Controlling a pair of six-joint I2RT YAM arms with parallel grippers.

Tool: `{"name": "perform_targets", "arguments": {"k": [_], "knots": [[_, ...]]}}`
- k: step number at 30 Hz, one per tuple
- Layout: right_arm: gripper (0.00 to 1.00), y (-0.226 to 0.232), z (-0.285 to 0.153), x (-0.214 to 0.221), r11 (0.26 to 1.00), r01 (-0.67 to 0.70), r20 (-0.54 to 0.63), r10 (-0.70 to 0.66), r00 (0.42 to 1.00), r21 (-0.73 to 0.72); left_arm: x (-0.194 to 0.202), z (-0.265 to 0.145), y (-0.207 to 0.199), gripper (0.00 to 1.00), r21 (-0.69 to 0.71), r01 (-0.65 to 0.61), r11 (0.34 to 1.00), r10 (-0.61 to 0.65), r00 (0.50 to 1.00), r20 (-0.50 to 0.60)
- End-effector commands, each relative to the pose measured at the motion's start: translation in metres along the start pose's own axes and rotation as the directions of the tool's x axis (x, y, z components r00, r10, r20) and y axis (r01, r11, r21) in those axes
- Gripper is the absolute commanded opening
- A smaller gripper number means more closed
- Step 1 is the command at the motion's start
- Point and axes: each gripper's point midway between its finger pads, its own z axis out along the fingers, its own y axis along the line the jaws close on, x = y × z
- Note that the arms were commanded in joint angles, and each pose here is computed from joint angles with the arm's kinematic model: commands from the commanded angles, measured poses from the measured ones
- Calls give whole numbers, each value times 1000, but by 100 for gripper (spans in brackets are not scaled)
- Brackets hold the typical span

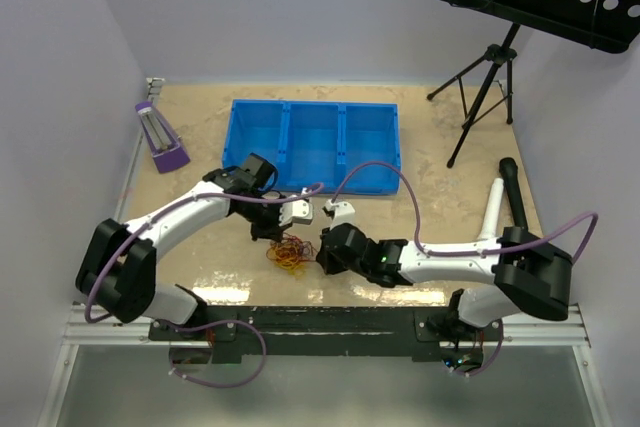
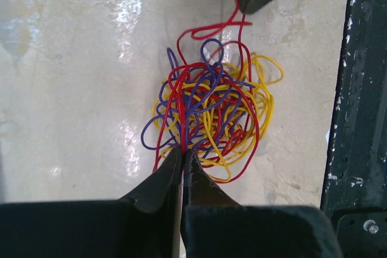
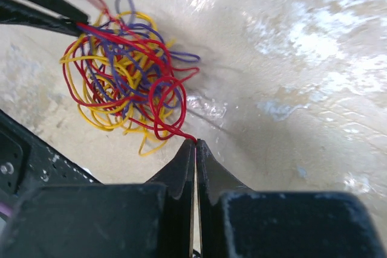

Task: Untangle the cables

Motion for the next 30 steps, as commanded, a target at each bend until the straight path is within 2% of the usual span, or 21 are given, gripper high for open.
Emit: {"name": "perform_targets", "arguments": {"k": [1,7,14,21,30], "knots": [[0,1,-22,-40,996,-81,133,74,988,48,-13,-42,12,0,-136,-54,989,56,998,7],[0,-22,-66,-83,975,-178,304,132,943,130,-4,-87,31,0,-261,-5,965,11,1000,24],[0,-49,-136,-131,928,-323,488,197,850,188,8,-107,27,0,-338,13,941,-9,1000,13],[0,-71,-227,-191,874,-463,694,243,677,145,38,-109,21,0,-411,-2,912,-33,996,-78],[0,-102,-307,-226,797,-590,834,232,501,132,88,-98,19,0,-463,-58,884,-57,972,-230]]}}
